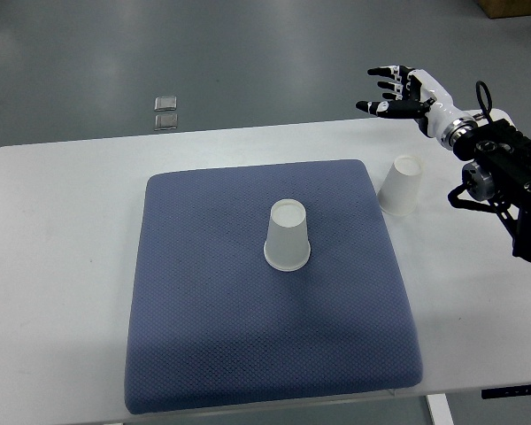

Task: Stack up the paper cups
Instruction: 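Lower the right hand around the white paper cup and close fingers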

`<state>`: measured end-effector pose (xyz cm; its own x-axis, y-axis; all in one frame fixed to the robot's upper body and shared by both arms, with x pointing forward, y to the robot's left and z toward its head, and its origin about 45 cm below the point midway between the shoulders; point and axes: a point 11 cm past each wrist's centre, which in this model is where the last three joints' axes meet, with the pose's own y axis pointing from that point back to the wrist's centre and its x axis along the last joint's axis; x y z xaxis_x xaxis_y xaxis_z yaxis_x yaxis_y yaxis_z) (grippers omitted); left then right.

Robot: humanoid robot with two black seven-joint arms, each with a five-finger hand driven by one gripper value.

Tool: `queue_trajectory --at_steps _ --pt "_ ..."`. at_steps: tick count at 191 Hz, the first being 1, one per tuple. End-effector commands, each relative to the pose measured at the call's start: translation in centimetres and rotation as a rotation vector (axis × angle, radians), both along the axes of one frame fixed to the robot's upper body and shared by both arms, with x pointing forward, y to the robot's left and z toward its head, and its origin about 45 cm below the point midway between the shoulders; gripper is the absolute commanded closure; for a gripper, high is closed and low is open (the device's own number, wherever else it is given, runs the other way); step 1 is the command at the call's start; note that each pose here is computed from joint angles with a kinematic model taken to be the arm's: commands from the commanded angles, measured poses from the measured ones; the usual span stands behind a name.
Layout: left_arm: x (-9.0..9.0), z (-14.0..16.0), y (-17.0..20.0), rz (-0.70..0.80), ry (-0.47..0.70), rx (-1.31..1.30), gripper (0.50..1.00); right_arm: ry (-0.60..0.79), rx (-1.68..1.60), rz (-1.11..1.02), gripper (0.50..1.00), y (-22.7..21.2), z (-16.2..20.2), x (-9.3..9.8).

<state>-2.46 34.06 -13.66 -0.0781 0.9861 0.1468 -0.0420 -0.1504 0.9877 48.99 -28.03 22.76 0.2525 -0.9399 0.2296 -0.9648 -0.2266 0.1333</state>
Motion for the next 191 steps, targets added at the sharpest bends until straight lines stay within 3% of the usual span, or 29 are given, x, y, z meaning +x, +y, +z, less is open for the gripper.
queue_trajectory --at_steps 1,61,191 --pt "0.1 0.0 0.0 -0.002 0.0 0.0 0.5 -0.017 -0.133 0.047 0.585 -0.1 -0.2 -0.2" --pt "0.1 0.0 0.0 -0.002 0.0 0.0 0.5 -0.03 -0.459 0.184 0.585 -1.0 -1.0 -0.9" --pt "0.0 0.0 0.0 0.0 0.001 0.0 0.5 0.022 -0.822 0.363 0.585 -2.3 -4.5 -2.5"
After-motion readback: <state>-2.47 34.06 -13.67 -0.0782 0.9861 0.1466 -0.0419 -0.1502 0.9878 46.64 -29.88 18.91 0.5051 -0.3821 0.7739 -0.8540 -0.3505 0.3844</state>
